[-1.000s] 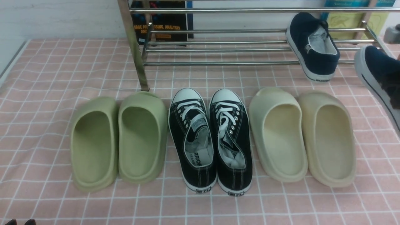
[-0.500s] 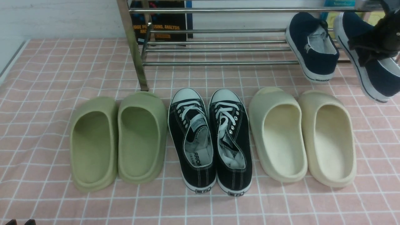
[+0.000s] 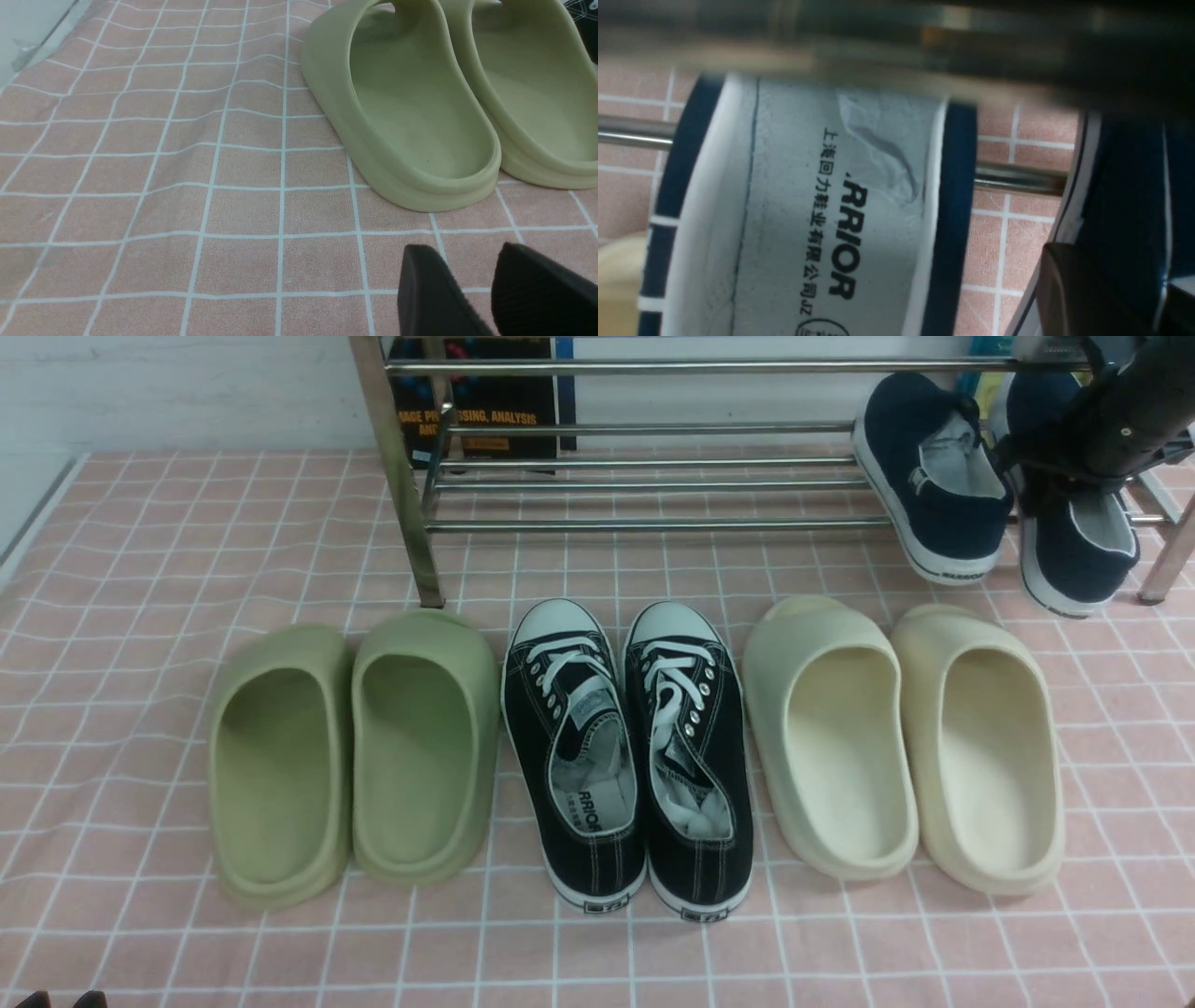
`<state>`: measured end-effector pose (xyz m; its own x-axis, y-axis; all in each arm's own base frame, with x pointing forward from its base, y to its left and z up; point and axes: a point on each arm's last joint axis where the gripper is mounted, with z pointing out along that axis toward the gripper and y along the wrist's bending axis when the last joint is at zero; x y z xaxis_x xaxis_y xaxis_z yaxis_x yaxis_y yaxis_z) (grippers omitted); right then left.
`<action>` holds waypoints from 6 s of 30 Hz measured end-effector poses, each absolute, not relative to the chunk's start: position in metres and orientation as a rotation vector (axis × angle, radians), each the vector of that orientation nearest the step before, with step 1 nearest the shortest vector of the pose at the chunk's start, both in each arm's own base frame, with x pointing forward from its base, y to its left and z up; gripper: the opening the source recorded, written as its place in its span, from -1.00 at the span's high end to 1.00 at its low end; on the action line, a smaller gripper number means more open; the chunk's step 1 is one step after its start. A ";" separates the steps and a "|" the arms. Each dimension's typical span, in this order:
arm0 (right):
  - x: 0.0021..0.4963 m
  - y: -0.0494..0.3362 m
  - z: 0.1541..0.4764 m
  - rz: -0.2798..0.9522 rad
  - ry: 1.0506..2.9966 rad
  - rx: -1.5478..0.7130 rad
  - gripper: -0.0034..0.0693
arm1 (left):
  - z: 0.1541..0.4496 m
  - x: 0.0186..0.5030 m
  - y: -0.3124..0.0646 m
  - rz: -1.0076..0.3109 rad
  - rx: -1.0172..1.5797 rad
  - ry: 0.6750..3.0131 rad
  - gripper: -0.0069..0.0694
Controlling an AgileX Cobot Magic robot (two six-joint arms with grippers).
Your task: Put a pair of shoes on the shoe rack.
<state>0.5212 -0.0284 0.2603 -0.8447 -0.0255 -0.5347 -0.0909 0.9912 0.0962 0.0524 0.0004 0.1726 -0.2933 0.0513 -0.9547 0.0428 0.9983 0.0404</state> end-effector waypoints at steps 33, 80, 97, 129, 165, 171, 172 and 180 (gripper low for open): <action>0.488 -0.011 0.332 0.020 2.496 -0.280 0.07 | 0.173 0.052 0.000 0.009 0.069 1.869 0.19; 0.469 -0.033 0.250 0.156 2.518 0.004 0.84 | 0.173 0.052 0.000 0.009 0.069 1.869 0.19; 0.411 -0.016 0.350 0.054 2.486 -0.171 0.46 | 0.173 0.052 0.000 0.009 0.069 1.869 0.19; 0.092 0.016 0.235 0.089 1.656 -0.185 0.93 | 0.173 0.052 0.000 0.009 0.069 1.869 0.19; 0.055 0.000 0.183 -0.053 1.753 -0.027 0.84 | 0.173 0.052 0.000 0.011 0.070 1.869 0.19; 0.055 0.000 0.183 -0.053 1.753 -0.027 0.82 | 0.173 0.052 0.000 0.011 0.070 1.869 0.19; 0.055 0.000 0.183 -0.053 1.753 -0.027 0.82 | 0.173 0.052 0.000 0.011 0.070 1.869 0.19; 0.053 0.001 0.176 -0.043 1.845 -0.036 0.80 | 0.173 0.052 0.000 0.011 0.070 1.869 0.19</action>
